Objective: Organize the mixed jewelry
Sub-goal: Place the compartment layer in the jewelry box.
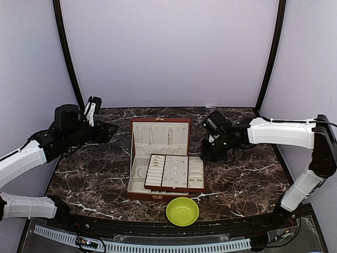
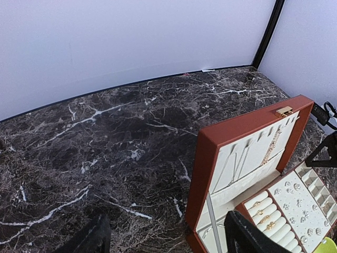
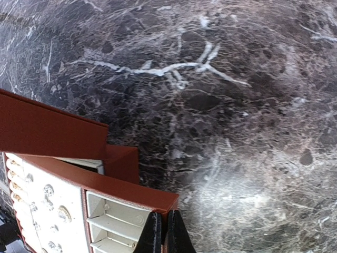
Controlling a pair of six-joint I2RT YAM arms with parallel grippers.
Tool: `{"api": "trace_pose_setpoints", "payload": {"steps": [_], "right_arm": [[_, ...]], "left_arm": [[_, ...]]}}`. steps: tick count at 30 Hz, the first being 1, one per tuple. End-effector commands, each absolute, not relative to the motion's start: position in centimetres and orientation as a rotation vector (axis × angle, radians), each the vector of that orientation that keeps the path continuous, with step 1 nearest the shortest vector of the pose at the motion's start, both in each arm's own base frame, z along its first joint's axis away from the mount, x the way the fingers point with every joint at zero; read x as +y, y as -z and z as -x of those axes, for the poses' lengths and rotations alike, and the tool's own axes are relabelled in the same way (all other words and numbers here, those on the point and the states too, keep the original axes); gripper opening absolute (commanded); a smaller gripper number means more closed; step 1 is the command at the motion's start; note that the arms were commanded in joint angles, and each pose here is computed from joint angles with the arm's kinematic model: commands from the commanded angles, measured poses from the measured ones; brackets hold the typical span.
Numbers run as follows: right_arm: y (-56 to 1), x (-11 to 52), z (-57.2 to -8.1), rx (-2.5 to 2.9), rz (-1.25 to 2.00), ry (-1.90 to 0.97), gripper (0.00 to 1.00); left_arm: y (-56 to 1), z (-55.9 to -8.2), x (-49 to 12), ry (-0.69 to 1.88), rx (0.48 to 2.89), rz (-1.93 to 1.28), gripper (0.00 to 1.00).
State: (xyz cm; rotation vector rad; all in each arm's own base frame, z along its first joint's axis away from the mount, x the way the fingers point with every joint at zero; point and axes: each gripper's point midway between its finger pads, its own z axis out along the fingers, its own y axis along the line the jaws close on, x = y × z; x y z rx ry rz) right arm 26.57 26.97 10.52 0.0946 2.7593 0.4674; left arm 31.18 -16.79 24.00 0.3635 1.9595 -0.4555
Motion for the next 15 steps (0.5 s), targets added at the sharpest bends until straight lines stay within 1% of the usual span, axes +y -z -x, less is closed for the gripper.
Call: {"api": "trace_pose_setpoints", "payload": {"steps": [1,10,15], "right_arm": [[-12.2,30.1,-27.7,2.690,-0.137,-0.521,0.00],[-11.5,33.4,-27.8,2.696,-0.087,-0.425,0.00],[-11.5,34.0,-27.7,2.708,-0.043,-0.405,0.00]], "left_arm": [[-23.8,-31.0,-16.7,0.466,1.961,-0.358,0.77],[-23.9,-30.9,-16.6,0.465,1.959,-0.357,0.77],[-24.0,-30.9,-16.6,0.464,1.956,-0.355,0.77]]}}
